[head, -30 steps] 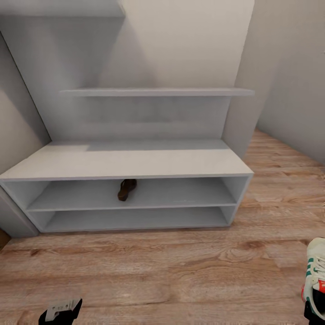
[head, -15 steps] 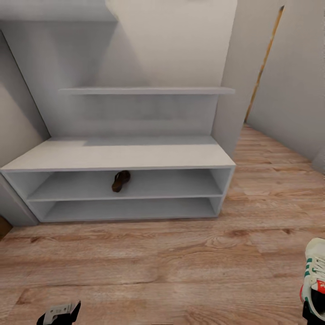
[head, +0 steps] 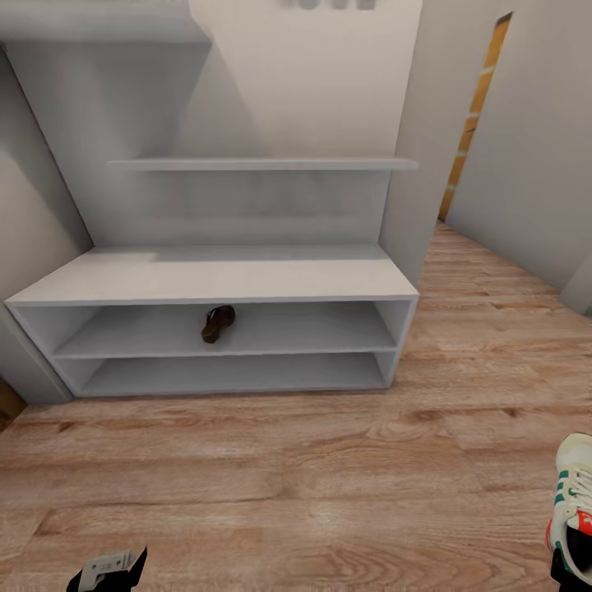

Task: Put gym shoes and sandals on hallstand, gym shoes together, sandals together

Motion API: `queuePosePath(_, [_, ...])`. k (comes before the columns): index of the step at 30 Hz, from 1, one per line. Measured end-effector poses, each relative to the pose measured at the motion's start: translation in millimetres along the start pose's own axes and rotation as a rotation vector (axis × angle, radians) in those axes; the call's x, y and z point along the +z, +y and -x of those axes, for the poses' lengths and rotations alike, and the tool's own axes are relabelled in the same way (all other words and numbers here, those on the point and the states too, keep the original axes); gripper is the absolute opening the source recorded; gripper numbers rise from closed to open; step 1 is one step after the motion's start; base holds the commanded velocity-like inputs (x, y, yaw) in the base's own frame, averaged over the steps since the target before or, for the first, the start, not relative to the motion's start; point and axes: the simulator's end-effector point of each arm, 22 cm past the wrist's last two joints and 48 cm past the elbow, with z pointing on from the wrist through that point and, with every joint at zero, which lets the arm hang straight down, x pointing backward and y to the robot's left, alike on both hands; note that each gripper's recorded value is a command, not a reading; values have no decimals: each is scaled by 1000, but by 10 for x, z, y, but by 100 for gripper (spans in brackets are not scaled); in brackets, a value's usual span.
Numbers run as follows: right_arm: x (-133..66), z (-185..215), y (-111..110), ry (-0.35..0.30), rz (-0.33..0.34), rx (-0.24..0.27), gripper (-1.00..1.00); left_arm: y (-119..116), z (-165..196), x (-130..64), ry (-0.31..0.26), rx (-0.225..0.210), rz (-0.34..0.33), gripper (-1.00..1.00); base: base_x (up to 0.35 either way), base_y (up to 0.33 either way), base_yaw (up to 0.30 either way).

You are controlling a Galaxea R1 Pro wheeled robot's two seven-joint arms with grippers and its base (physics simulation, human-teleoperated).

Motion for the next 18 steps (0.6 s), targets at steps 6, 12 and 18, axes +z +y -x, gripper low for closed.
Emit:
queuePosePath(6, [0, 0, 1, 0, 0, 0, -100, 2, -3, -2, 0, 0, 0, 100, -264, -72, 13])
queuePosePath(12, [0, 3, -1, -1, 0, 1, -100, 4, -3, -3, 0, 1, 1, 100, -94, -15, 2])
queuePosePath(18, [-3, -3, 2, 1, 0, 2, -100, 6, -1, -3, 1, 6, -1, 100, -10, -2, 0])
